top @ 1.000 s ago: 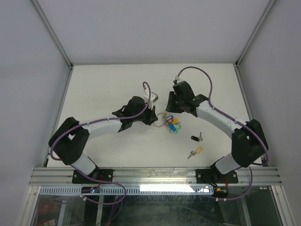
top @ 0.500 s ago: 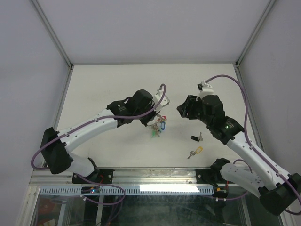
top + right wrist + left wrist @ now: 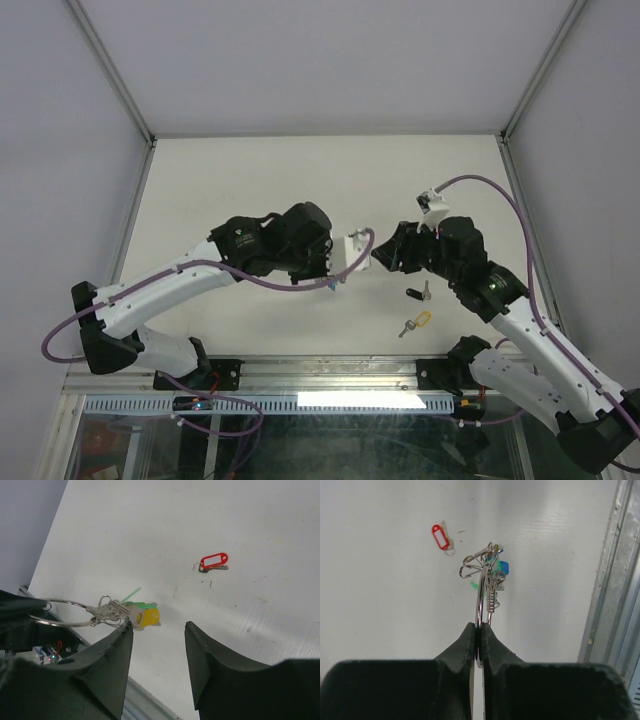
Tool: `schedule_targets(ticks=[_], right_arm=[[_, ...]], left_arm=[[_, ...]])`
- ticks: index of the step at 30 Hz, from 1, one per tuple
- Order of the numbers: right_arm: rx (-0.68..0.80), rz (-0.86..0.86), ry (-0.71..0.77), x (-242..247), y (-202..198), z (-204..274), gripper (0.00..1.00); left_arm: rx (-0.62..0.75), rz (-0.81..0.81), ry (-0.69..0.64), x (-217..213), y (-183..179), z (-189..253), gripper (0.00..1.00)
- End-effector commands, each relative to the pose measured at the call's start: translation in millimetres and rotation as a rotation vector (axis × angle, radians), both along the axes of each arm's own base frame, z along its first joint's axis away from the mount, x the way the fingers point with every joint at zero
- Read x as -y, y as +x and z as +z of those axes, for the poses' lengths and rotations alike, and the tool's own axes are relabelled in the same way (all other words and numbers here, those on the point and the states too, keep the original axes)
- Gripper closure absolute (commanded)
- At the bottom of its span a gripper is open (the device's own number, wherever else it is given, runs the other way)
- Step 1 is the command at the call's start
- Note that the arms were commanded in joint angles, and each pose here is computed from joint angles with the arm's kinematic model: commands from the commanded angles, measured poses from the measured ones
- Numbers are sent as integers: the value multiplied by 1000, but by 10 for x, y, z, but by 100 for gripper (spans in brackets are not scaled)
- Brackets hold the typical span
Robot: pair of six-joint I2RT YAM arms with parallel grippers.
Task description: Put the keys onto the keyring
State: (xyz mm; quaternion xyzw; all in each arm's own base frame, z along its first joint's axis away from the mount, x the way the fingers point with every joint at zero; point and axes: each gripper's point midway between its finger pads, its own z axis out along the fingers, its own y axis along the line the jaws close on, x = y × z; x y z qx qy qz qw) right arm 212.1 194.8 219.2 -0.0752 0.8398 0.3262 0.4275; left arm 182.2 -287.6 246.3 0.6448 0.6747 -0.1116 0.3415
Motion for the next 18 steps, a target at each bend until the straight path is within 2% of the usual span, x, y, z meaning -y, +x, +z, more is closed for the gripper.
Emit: schedule_targets(ticks=[1,3,8,14,18], right_arm=[[-30,90,57,-72,-228,32,52],[-39,90,70,-52,-282,-2,52],[-103,99,112,-49,-434,-23,53],[-196,134,303,-192,-637,131,57],[-224,97,400,-221,-629,205,58]], left_arm=[[107,-153,184,7,-167,-121,100],[141,-194,201,69,-209,-107,100],[218,-316,150,240,-316,67,100],[350,-365,105,301,-249,195,100],[431,-371,51,341,-200,360,100]])
